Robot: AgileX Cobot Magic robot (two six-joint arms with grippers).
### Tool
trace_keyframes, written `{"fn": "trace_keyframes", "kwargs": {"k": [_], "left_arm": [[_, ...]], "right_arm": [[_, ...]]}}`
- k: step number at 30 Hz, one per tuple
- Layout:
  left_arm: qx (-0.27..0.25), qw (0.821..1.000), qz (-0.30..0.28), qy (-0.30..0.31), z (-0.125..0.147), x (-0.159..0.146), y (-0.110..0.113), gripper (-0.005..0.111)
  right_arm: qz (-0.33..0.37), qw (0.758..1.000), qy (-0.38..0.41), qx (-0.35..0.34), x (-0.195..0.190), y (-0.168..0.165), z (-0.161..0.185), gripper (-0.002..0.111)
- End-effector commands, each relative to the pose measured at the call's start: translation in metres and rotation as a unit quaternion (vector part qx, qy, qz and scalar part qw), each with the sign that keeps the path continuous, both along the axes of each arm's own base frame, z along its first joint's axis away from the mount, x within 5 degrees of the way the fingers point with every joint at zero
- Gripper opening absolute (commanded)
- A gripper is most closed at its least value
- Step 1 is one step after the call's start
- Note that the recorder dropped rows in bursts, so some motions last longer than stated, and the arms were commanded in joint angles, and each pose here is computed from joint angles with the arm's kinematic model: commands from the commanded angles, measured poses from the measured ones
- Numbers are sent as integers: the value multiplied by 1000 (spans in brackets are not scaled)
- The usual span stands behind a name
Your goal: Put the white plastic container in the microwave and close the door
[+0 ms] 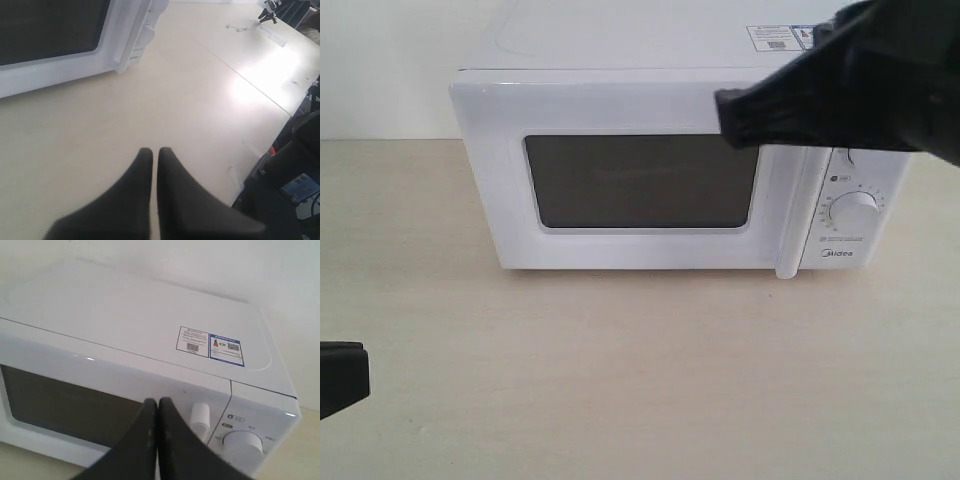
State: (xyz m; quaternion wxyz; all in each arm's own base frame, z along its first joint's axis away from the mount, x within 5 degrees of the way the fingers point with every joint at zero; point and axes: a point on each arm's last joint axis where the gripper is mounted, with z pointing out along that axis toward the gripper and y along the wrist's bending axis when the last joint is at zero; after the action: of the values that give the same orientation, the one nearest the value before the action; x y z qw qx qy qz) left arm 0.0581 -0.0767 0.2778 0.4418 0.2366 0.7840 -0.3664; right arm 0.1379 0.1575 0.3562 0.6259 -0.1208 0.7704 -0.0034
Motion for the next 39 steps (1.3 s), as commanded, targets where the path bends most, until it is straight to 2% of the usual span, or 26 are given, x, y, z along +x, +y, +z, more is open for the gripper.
{"fn": "trace_keyframes", "kwargs": {"k": [1,5,9,25,27,32,35,37,39], "left_arm": [[-13,1000,12,-3,1,1,0,4],[-22,999,37,-20,4,6,3,4],[-38,996,71,-40,8,11,6,4],[-42,994,86,-52,10,14,7,4],[-23,993,90,-73,10,15,9,4],[54,969,151,-189,16,8,30,4],[116,940,191,-259,18,-9,45,4],[136,921,220,-293,19,-22,51,4],[157,890,262,-338,22,-34,58,4]], "right_arm": [[8,1000,-11,11,-30,-29,0,0],[60,998,-16,32,-46,-48,-4,0],[84,994,-14,65,-52,-60,-5,0],[83,994,-14,75,-52,-64,-3,0],[83,994,-14,75,-52,-64,-3,0],[83,994,-14,75,-52,-64,-3,0],[83,994,-14,75,-52,-64,-3,0],[83,994,-14,75,-52,-64,-3,0],[83,994,-14,75,-52,-64,-3,0]]}}
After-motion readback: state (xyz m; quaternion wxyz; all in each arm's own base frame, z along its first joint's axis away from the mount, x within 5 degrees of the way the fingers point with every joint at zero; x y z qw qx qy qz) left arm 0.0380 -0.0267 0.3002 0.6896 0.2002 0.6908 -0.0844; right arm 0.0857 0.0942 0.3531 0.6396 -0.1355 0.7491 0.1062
